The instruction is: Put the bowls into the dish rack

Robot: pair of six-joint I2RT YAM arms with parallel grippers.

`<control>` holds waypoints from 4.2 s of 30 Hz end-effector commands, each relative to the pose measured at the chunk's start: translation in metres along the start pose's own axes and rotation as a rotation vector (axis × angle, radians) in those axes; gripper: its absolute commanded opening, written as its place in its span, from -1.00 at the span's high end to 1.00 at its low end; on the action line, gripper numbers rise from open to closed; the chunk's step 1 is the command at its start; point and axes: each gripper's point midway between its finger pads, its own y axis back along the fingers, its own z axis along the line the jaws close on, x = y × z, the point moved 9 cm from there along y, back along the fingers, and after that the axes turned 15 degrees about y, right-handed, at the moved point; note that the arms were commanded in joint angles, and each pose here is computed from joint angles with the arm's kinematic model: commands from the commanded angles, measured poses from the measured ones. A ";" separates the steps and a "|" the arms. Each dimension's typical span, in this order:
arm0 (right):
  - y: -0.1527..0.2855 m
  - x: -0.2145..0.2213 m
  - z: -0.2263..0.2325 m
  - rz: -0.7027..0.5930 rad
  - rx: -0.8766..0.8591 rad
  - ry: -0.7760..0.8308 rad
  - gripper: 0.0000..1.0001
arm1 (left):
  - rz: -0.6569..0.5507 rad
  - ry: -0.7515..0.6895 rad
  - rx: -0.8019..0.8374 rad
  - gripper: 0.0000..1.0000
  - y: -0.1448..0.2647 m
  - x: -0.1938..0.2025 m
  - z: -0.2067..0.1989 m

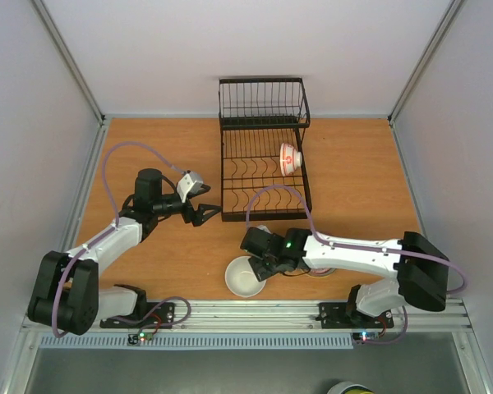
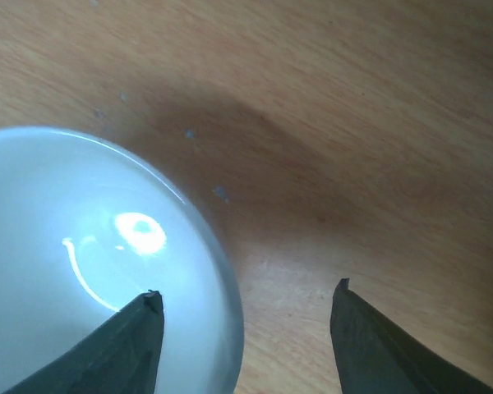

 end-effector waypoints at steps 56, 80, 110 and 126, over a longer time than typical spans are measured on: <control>0.080 -0.130 -0.021 -0.338 0.322 0.111 0.97 | 0.483 0.016 0.027 -0.30 -0.024 0.003 -0.050; 0.075 -0.071 -0.013 -0.558 -0.266 -0.041 -0.92 | 0.234 -0.091 0.101 0.99 -0.009 -0.003 -0.057; 0.067 -0.067 0.000 -0.736 -0.514 -0.087 0.97 | 0.177 -0.026 0.335 0.99 0.010 -0.007 -0.062; 0.086 -0.097 -0.044 -0.640 0.019 -0.053 0.97 | 0.093 -0.024 0.101 -0.89 0.005 -0.014 -0.042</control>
